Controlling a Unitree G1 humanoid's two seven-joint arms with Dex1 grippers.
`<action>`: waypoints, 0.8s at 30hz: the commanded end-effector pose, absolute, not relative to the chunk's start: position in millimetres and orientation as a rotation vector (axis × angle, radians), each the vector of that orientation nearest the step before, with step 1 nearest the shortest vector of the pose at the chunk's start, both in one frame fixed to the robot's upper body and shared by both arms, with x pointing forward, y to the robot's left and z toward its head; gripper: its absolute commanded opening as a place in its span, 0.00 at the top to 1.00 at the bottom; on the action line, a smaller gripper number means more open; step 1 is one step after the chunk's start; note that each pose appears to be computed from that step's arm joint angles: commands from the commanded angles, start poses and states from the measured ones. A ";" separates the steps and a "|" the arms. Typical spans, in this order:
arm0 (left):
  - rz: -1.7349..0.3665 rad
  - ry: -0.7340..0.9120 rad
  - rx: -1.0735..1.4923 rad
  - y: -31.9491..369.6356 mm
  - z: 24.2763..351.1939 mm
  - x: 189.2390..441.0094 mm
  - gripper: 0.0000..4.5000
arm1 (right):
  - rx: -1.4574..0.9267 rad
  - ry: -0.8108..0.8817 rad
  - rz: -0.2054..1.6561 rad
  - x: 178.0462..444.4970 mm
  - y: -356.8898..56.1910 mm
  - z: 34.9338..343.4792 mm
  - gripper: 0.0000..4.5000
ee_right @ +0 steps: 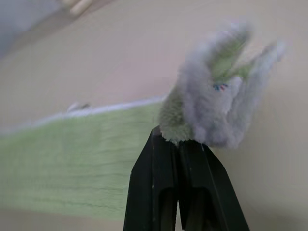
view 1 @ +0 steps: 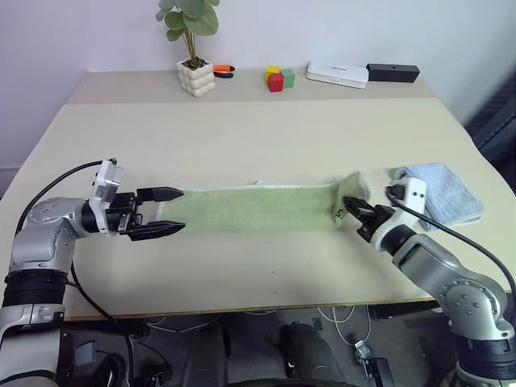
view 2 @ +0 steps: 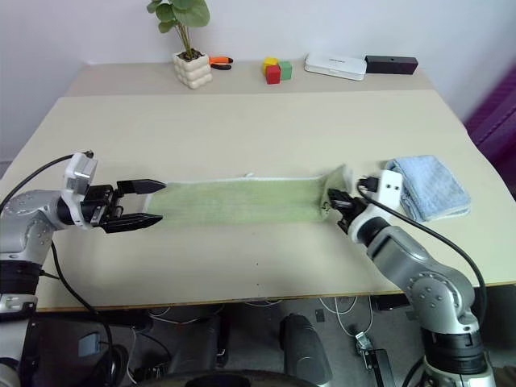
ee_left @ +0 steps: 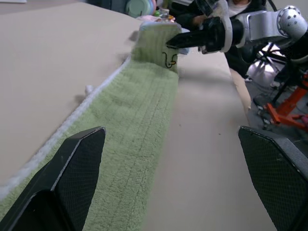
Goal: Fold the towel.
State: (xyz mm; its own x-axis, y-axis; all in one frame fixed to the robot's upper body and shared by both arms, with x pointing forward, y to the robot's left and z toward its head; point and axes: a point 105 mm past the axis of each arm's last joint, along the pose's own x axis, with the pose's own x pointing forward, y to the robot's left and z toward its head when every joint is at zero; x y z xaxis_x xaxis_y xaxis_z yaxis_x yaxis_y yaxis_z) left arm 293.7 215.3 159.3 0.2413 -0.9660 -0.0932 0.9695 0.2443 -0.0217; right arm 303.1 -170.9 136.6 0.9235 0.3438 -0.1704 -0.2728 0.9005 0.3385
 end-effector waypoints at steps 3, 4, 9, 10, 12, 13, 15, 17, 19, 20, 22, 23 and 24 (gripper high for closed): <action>-1.321 0.061 0.067 214.0 166.1 293.4 0.00 | 0.146 0.166 0.517 295.6 -128.0 155.0 0.99; -1.321 0.059 0.068 213.5 166.5 293.3 0.00 | 0.120 0.168 0.549 294.5 -120.6 153.8 0.99; -1.321 0.055 0.066 211.3 167.0 291.9 0.00 | 0.071 0.175 0.639 299.0 -93.5 146.9 0.99; -1.320 0.056 0.067 211.2 166.8 291.2 0.00 | 0.066 0.178 0.653 300.9 -88.6 145.5 0.99; -1.317 0.056 0.068 211.3 167.0 289.3 0.00 | 0.053 0.199 0.692 301.4 -79.7 139.6 0.99; -1.316 0.056 0.069 211.4 167.6 288.4 0.00 | 0.042 0.211 0.714 299.9 -76.0 136.3 0.99; -1.309 0.055 0.072 212.5 169.0 286.9 0.00 | 0.024 0.225 0.754 295.9 -68.8 131.1 0.99; -1.302 0.057 0.073 213.5 169.8 285.2 0.00 | 0.009 0.238 0.795 291.3 -61.3 126.7 0.99; -1.298 0.059 0.074 213.9 169.9 282.9 0.00 | 0.016 0.256 0.812 289.8 -56.6 122.6 0.99; -1.296 0.061 0.072 214.0 169.9 281.9 0.00 | 0.012 0.259 0.821 289.0 -54.6 121.5 0.99; -1.290 0.063 0.072 214.5 169.8 280.0 0.00 | -0.005 0.257 0.825 289.5 -52.0 119.8 0.99; -1.288 0.066 0.072 214.8 169.6 279.0 0.00 | -0.008 0.262 0.839 288.3 -49.9 118.9 0.99; -1.286 0.067 0.072 215.1 169.5 278.4 0.00 | -0.014 0.264 0.849 287.3 -48.6 118.5 0.99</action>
